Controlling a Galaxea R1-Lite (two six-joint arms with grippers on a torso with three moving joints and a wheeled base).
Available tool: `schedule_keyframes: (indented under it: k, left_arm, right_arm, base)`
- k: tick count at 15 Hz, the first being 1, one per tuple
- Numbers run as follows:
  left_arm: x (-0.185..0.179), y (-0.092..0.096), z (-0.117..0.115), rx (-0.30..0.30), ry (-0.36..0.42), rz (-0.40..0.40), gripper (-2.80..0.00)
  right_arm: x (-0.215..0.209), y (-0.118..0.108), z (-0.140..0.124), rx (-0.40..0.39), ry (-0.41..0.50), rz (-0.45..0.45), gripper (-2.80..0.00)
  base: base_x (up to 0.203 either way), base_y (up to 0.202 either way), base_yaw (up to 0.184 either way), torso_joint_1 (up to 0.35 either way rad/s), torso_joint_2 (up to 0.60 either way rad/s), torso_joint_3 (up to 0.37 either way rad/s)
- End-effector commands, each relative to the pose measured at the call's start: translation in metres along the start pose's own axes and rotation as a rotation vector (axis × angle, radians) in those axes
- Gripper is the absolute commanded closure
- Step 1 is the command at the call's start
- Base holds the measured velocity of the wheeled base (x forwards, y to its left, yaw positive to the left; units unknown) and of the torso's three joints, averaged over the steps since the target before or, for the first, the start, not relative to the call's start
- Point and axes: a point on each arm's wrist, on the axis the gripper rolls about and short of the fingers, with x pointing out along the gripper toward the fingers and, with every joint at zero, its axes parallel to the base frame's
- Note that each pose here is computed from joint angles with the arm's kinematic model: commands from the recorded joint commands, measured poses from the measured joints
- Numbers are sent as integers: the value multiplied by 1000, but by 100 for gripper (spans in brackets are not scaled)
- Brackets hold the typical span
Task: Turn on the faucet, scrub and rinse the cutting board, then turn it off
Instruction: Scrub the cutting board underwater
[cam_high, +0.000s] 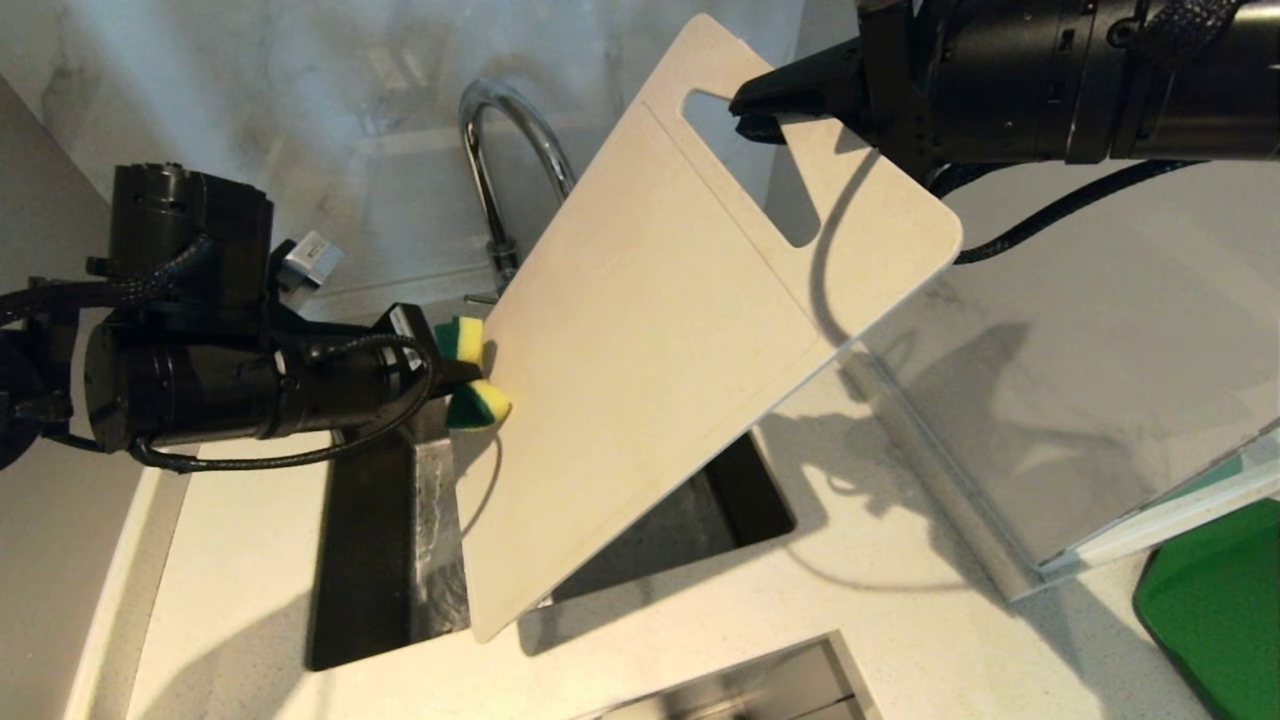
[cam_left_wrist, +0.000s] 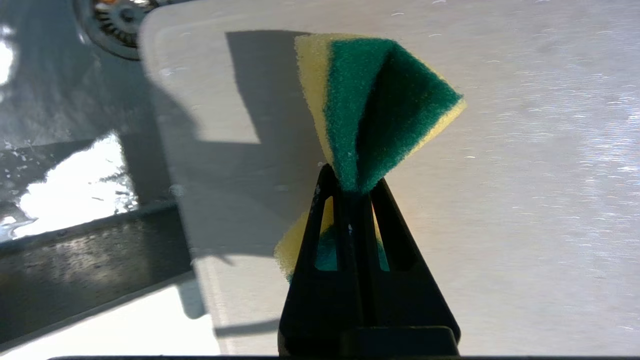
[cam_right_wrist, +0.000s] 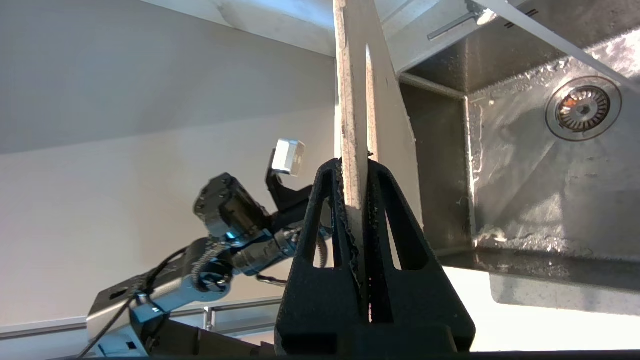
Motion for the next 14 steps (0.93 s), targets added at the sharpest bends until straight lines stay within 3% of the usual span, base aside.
schedule_keyframes:
  k: [1,7,11,14]
  left_arm:
    - [-10,12,-3,-13,-5,21,0]
    - [-24,41,-1,-54,32,37,0]
    - [-23,10,25,-73,-18,-55,0]
    - [-6,-21,42,-100,17,-79,0]
  right_arm:
    - [0,0,-1,6,4,1,0]
    - [-1,1,-1,6,3,2,0]
    - [-2,1,-1,4,2,3,0]
    - [-2,1,-1,5,3,2,0]
  base:
    - [0,0,0,0,0,0]
    - [0,0,0,0,0,0]
    - [0,0,0,0,0,0]
    - [0,0,0,0,0,0]
